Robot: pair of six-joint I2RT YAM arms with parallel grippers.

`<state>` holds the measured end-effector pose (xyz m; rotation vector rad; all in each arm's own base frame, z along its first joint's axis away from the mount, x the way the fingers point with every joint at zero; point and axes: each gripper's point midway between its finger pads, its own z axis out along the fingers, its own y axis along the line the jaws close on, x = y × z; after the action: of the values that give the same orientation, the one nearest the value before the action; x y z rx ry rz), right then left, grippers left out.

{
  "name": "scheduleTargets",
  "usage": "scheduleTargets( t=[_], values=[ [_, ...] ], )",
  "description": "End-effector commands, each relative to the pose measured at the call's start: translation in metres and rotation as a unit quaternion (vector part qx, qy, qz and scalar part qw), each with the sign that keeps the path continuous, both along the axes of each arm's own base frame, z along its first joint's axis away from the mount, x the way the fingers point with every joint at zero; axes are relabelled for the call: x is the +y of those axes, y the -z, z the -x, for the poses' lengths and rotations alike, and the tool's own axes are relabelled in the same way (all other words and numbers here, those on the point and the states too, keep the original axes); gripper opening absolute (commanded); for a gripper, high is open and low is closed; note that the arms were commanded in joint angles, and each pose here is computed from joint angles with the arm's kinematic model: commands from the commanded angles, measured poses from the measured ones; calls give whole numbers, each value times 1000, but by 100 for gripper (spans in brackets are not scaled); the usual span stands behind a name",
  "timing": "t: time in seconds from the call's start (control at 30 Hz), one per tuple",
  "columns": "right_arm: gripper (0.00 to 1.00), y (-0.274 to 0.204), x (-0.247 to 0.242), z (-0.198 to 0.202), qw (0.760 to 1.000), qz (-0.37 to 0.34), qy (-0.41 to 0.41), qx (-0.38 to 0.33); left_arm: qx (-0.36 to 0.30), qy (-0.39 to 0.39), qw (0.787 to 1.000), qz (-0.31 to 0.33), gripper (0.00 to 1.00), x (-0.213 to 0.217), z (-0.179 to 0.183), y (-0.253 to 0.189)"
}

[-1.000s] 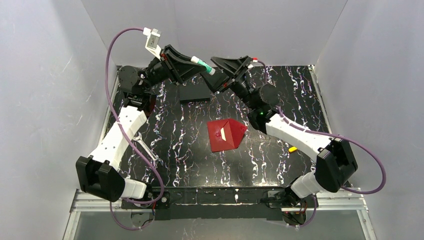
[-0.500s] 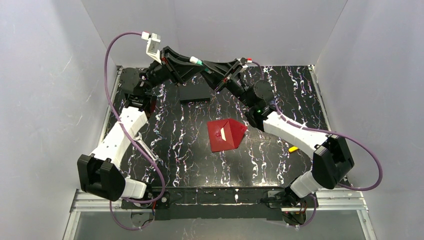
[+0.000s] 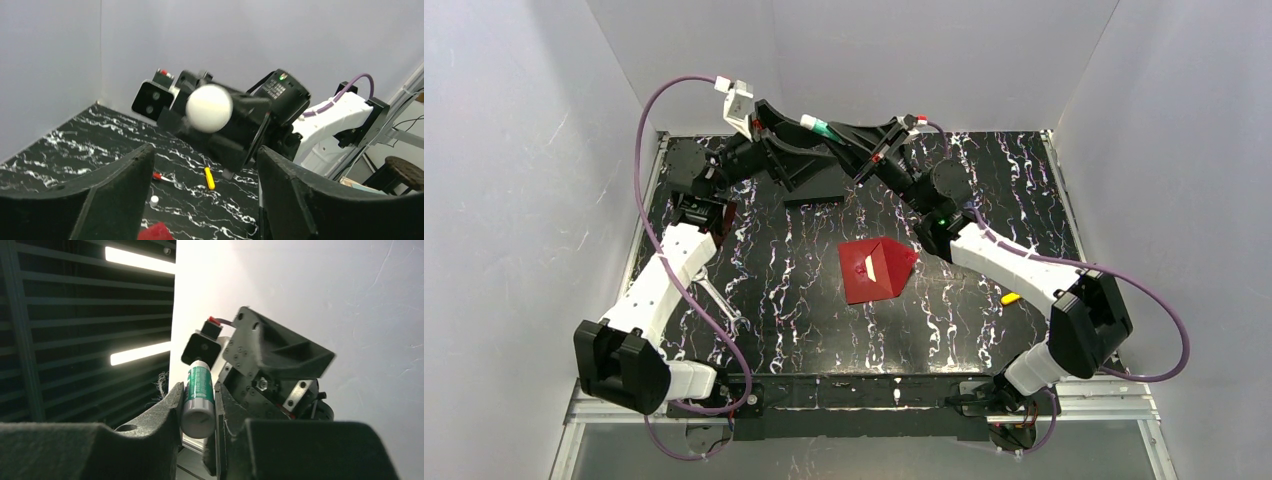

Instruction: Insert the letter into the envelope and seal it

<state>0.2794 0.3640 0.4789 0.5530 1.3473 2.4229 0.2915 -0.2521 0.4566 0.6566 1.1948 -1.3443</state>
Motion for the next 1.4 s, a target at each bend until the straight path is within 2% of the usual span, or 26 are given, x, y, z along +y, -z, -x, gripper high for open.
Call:
scheduleTargets(
  t=[0.0, 0.2, 0.37, 0.53, 0.6, 0.73, 0.93, 1.13, 1.37],
  values=[
    [1, -46, -25, 19, 997, -53, 18, -47, 6, 1, 1000, -20, 76, 7, 6, 8],
    [1, -28, -16, 20, 1000, -9, 0, -28, 14, 4, 999, -30, 82, 23, 4, 4],
    [1, 15, 1, 14, 996, 83, -26, 36, 24, 29, 998, -52, 85, 37, 7, 2],
    [1, 35, 10, 16, 988, 131, -46, 60, 15, 41, 997, -71, 86, 41, 7, 10],
    [1, 35, 12, 17, 987, 139, -50, 59, 18, 39, 996, -72, 83, 42, 4, 13],
    [1, 33, 11, 17, 988, 138, -48, 57, 45, 59, 994, -75, 67, 40, 2, 18],
    [1, 34, 13, 16, 987, 140, -50, 56, 90, 74, 990, -73, 67, 39, 2, 28],
    [1, 36, 14, 16, 987, 144, -51, 56, 111, 80, 988, -70, 51, 39, 1, 30],
    [1, 41, 12, 13, 985, 153, -41, 61, 114, 87, 987, -77, 52, 40, 10, 41]
  ],
)
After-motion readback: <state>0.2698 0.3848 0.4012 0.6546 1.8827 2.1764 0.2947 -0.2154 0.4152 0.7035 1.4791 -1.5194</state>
